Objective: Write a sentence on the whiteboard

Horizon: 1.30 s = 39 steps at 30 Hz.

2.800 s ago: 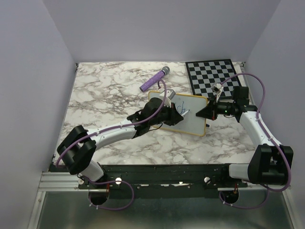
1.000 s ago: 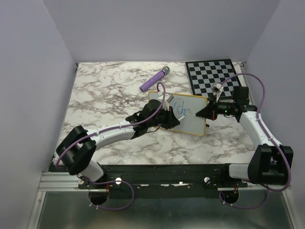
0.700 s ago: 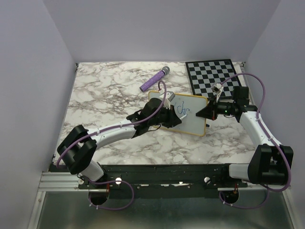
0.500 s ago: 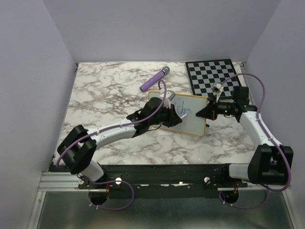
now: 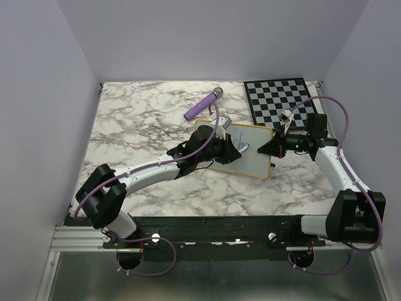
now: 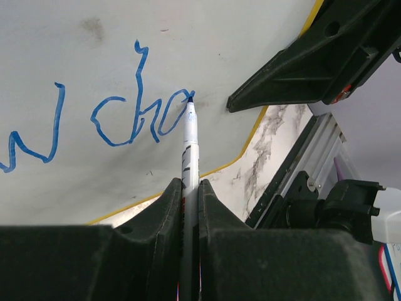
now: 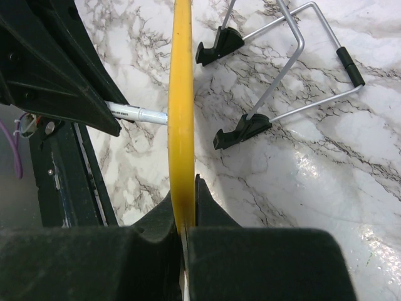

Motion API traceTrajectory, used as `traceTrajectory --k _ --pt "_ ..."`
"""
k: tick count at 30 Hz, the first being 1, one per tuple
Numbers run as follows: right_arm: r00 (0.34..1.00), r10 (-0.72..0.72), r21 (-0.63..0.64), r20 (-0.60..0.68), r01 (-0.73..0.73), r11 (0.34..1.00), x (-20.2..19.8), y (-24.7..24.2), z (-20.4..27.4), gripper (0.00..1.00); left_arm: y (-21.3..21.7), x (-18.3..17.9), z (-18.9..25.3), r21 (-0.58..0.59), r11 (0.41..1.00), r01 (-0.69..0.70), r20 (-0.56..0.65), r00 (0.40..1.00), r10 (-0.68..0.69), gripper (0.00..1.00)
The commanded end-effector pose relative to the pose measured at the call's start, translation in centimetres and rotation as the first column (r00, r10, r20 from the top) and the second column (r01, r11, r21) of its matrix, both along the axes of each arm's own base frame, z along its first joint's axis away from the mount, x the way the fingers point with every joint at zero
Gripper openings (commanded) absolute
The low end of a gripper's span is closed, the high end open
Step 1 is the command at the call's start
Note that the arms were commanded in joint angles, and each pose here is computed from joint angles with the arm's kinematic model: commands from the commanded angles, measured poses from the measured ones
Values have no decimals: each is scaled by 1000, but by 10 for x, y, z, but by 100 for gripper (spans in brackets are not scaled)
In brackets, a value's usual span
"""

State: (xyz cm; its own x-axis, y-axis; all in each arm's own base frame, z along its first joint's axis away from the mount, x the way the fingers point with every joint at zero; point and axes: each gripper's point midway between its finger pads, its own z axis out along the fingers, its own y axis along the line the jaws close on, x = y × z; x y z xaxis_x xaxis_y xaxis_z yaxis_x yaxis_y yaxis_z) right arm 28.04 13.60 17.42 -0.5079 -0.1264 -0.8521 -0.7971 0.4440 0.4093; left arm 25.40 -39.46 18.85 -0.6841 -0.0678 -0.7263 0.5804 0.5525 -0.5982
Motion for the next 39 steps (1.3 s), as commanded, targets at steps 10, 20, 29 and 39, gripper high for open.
traceTrajectory --k 10,20,29,39 --pt "999 23 7 36 -23 1000 -1 2 5 1 5 7 -7 33 999 -30 -6 1000 30 0" --pt "999 23 7 39 -23 1000 -2 2 6 1 8 -1 -21 55 998 -11 -42 999 13 0" --pt "999 22 7 41 -23 1000 -1 3 7 1 6 -6 -30 67 998 11 -70 998 -7 0" --pt "999 23 7 40 -23 1000 -2 2 6 1 7 -10 -35 72 997 19 -83 996 -13 0"
